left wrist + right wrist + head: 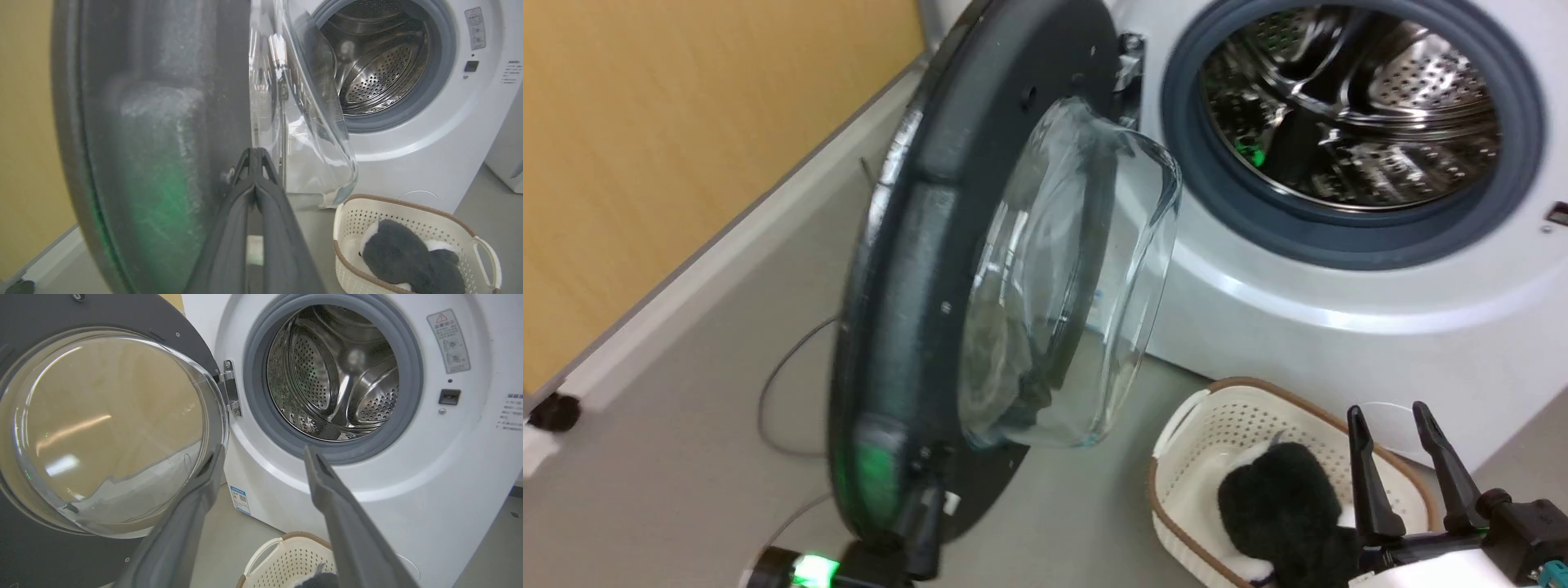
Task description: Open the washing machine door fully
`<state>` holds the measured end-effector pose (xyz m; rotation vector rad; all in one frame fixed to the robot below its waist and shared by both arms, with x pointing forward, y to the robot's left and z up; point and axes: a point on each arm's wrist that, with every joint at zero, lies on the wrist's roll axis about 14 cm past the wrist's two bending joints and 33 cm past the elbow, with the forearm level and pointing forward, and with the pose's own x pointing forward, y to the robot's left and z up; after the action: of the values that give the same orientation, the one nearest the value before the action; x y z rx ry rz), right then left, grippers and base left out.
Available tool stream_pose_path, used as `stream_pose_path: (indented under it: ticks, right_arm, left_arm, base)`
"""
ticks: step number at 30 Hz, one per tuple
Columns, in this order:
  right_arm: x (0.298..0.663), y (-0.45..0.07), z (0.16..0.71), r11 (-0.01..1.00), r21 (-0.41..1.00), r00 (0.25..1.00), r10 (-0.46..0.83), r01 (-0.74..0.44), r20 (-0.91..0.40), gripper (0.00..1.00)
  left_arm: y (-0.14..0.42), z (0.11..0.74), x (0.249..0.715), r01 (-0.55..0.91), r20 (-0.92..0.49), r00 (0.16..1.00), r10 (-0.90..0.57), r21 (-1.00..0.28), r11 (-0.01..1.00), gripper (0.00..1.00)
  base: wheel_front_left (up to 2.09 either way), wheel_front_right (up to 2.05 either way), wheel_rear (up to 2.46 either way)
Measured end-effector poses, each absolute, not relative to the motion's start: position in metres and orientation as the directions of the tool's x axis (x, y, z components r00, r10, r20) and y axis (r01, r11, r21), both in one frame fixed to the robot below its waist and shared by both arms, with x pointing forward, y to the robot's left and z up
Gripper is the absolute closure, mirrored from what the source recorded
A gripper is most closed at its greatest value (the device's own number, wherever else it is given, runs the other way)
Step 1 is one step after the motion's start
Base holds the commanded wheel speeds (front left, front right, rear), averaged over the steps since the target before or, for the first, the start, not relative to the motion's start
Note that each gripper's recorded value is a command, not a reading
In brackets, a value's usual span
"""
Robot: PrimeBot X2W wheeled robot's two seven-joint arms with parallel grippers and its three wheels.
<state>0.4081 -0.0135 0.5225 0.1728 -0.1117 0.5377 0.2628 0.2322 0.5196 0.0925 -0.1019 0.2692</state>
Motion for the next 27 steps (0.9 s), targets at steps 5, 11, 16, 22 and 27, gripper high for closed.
stream_pose_path:
  ticks: [5,11,16,22,27]
  right_arm:
    - [0.411,-0.002,0.513,0.829,0.142,0.841,0.526,-0.541,0.13,0.0]
    - [0.416,0.004,0.501,0.823,0.146,0.836,0.539,-0.549,0.106,0.0]
    - [0.424,0.003,0.493,0.828,0.143,0.841,0.534,-0.542,0.092,0.0]
    - [0.435,-0.004,0.479,0.841,0.151,0.854,0.516,-0.52,0.068,0.0]
    - [0.442,-0.012,0.467,0.851,0.154,0.864,0.502,-0.502,0.043,0.0]
  left_arm:
    - [0.273,0.519,0.251,-0.396,0.101,0.917,0.387,0.092,0.914,1.0]
    - [0.317,0.524,0.252,-0.515,0.108,0.856,0.506,0.083,0.853,1.0]
    - [0.341,0.52,0.262,-0.555,0.087,0.831,0.549,0.079,0.828,1.0]
    - [0.375,0.525,0.279,-0.623,0.096,0.782,0.616,0.079,0.778,1.0]
    - [0.404,0.526,0.282,-0.686,0.095,0.727,0.68,0.08,0.723,1.0]
  base:
    - [0.0,0.0,0.0]
    - [0.0,0.0,0.0]
    - [0.0,0.0,0.0]
    - [0.0,0.0,0.0]
    - [0.0,0.0,0.0]
